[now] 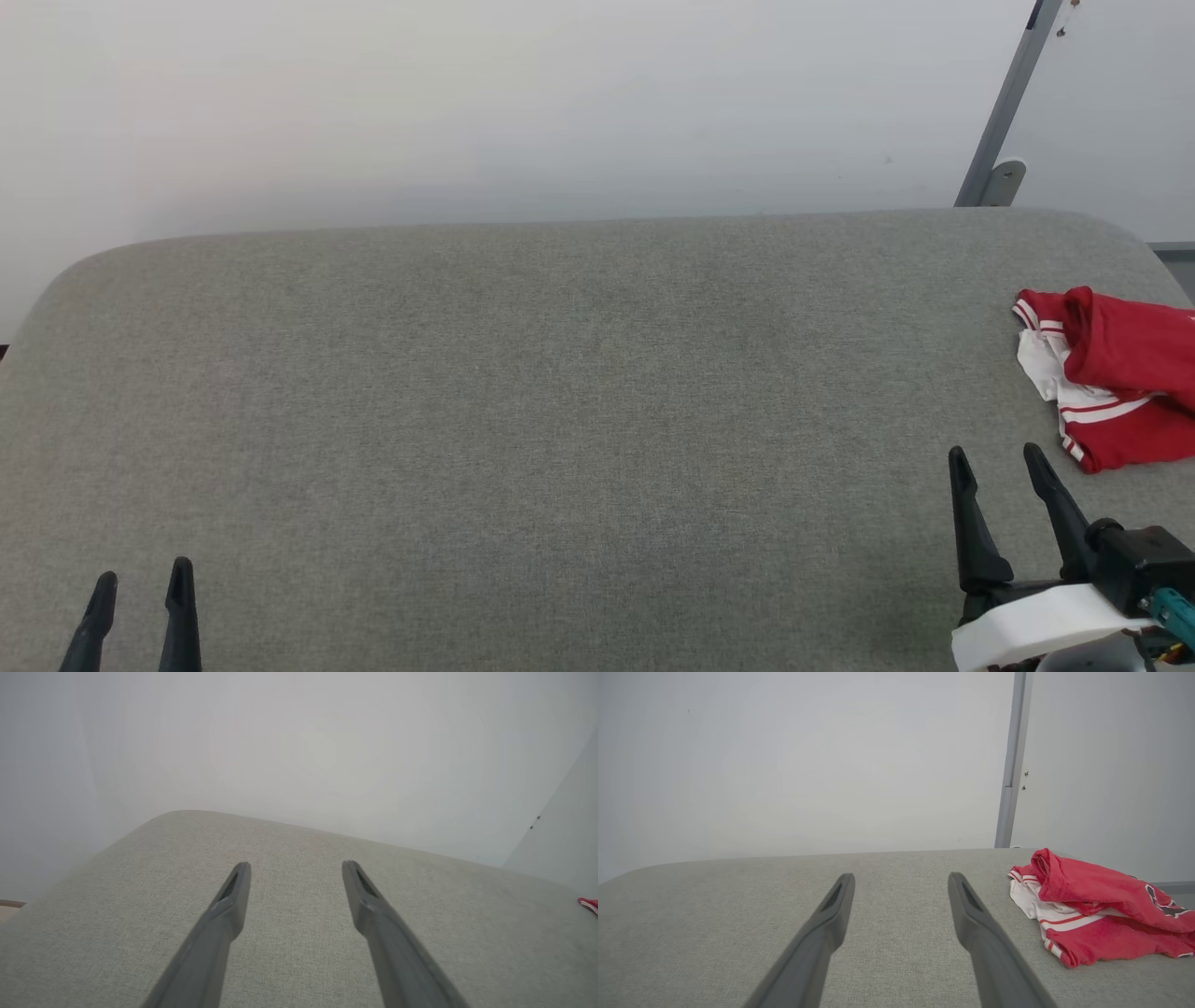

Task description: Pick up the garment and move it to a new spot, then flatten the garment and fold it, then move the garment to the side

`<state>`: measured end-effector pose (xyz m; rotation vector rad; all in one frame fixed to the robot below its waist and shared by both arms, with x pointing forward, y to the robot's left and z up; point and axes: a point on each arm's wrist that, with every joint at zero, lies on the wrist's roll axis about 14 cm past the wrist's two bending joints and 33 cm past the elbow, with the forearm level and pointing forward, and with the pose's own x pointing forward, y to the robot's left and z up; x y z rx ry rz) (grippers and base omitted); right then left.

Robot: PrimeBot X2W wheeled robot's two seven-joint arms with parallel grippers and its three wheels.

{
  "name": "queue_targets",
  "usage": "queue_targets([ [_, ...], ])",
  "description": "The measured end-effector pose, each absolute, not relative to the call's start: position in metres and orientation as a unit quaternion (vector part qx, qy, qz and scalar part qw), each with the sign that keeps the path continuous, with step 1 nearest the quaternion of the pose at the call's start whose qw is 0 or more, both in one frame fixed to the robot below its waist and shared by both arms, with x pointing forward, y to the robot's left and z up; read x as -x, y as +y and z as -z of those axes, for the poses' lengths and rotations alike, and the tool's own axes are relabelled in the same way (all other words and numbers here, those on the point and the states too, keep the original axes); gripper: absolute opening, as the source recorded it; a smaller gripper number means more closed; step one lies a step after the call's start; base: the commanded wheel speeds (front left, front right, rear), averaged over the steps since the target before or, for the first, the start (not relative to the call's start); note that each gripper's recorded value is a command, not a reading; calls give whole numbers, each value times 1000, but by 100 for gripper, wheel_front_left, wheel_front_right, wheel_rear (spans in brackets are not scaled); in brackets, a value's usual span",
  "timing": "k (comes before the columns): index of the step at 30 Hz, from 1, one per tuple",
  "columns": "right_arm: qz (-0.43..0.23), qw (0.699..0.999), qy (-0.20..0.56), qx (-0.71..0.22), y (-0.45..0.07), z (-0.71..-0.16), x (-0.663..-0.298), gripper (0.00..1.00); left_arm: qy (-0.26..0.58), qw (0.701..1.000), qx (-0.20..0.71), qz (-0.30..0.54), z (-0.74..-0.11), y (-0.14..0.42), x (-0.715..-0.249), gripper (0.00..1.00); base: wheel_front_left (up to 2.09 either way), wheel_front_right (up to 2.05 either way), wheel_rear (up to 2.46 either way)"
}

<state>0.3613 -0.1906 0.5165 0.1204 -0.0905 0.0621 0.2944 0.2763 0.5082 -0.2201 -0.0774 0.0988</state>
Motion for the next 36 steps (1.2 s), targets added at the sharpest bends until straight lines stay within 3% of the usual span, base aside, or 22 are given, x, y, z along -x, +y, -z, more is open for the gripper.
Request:
queue_targets([
  [24, -34, 997, -44, -63, -184, -521, -360, 100, -42, 992, 117, -33, -511, 265, -297, 100, 0, 0, 0],
  [25, -33, 997, -38, -64, -184, -517, -359, 0, -39, 991, 120, -34, -509, 264, -297, 0, 0, 0, 0],
  [36, -13, 991, 11, -136, -189, -489, -352, 0, -1, 978, 202, -55, -481, 255, -296, 0, 0, 0, 0],
])
